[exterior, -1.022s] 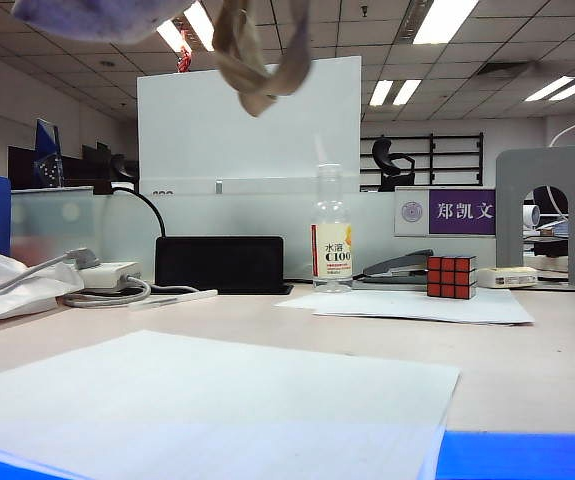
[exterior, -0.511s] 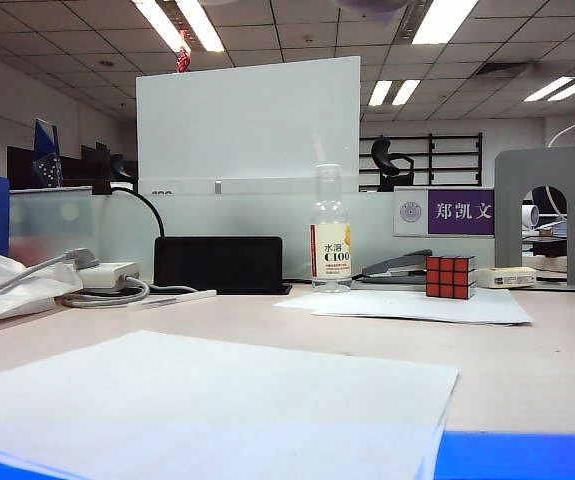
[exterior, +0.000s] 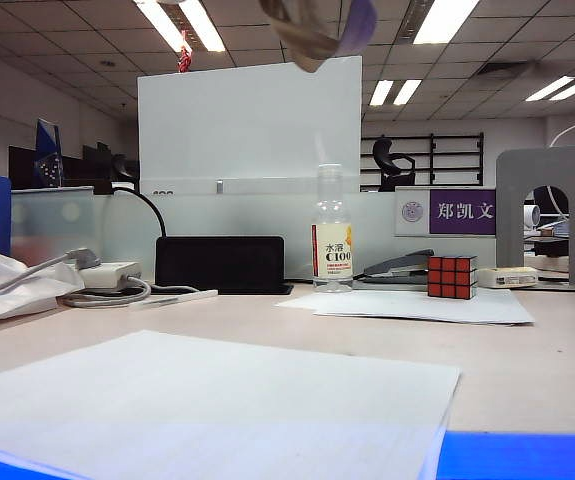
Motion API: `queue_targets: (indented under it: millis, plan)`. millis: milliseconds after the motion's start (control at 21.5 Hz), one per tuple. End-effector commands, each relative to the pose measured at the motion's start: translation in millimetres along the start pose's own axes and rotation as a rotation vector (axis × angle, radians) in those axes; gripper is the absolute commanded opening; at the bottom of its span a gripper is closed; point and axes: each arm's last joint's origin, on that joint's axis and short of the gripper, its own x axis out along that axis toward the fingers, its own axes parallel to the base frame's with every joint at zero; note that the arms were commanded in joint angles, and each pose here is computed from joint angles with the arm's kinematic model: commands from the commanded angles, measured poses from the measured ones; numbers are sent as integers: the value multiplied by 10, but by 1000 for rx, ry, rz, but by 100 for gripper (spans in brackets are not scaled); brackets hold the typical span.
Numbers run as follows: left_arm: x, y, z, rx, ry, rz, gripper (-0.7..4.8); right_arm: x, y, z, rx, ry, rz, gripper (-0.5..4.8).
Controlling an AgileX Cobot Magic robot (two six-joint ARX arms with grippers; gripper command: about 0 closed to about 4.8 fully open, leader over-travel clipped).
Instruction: Take the glasses case out of the canvas bag and put it on the table.
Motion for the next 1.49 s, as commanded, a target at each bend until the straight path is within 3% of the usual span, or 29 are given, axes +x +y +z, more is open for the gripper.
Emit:
queue_targets:
  millis: [46, 186, 325, 511, 697, 790, 976, 1255, 1301, 1348, 1394, 1441, 1487]
  plan:
    - [4, -214, -60, 12, -4, -97, -6, -9, 30, 55, -31, -34, 12, 284]
    - [47, -311, -157, 5, 15, -124, -6, -11, 28, 49, -19, -29, 10, 284]
    - [43, -386, -174, 5, 10, -161, -6, -17, 3, -49, 55, 52, -13, 285]
    - [-53, -484, -115, 23, -27, -199, -6, -67, 26, -103, 20, 102, -47, 285]
    - [-212, -614, -49, 43, -54, -239, -6, -96, 66, -53, -40, 70, -48, 285]
    - [-251, -641, -45, 47, -40, -252, -6, -120, 128, 10, -74, 32, 10, 284]
    - [-246, -619, -69, 5, 7, -247, -6, -187, 262, 192, -152, -101, 57, 285]
    - [-245, -670, -81, -47, 15, -286, -6, -199, 292, 251, -166, -151, 65, 279]
    - [-247, -677, -78, -50, 17, -294, -6, -202, 298, 258, -171, -156, 68, 242]
    - [-252, -691, -71, -53, 18, -314, -6, -208, 310, 274, -186, -169, 74, 156]
    - [-251, -691, -70, -55, 15, -313, -6, -212, 319, 288, -190, -180, 80, 114]
    - [-247, -688, -71, -55, 16, -312, -6, -212, 324, 293, -188, -183, 89, 26]
    - [-246, -684, -72, -51, 15, -308, -6, -212, 324, 290, -186, -178, 93, -6]
